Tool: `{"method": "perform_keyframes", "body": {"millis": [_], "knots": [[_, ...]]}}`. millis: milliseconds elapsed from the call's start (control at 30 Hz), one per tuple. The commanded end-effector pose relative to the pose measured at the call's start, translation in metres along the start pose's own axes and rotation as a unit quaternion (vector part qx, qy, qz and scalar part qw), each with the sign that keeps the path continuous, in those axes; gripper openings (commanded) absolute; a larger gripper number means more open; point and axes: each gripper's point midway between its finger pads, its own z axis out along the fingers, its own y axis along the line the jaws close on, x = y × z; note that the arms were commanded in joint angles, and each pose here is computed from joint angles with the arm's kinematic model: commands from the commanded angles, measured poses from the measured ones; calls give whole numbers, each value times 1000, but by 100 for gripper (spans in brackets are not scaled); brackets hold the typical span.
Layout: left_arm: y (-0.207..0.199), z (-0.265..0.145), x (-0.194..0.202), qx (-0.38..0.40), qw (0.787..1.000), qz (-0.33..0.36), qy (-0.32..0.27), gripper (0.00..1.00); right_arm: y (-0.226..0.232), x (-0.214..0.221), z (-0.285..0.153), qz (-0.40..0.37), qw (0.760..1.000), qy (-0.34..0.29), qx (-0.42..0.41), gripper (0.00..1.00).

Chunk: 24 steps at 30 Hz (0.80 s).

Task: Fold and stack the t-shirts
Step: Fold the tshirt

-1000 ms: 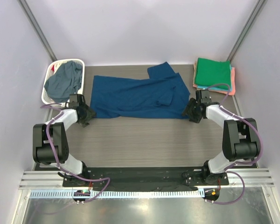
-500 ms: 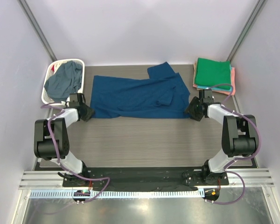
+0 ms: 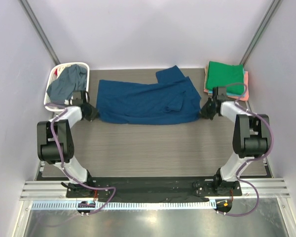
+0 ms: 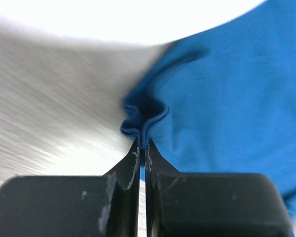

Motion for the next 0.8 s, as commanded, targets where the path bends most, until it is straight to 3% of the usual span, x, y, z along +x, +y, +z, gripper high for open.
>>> {"method": "perform_keyframes", "body": {"millis": [0,67,133,333,533,767], "knots": [[-69,-57,-53,74,996,0,-47,0,80,-87,-64,-20,991,-94,-92,1],[-69,-87,-75,72,991,-10,-109,0,88,-117,-103,-20,982,-164,-88,1],[-65,-116,-79,83,987,-10,-140,0,74,-109,-117,-19,984,-161,-72,1],[2,-91,-9,28,998,-11,-59,0,8,-23,-82,5,997,-65,-38,1],[61,-90,41,-20,999,-18,-27,0,-46,33,-76,24,999,-33,16,1],[89,-105,57,-36,999,-19,-29,0,-68,62,-89,65,997,-34,13,1]]}}
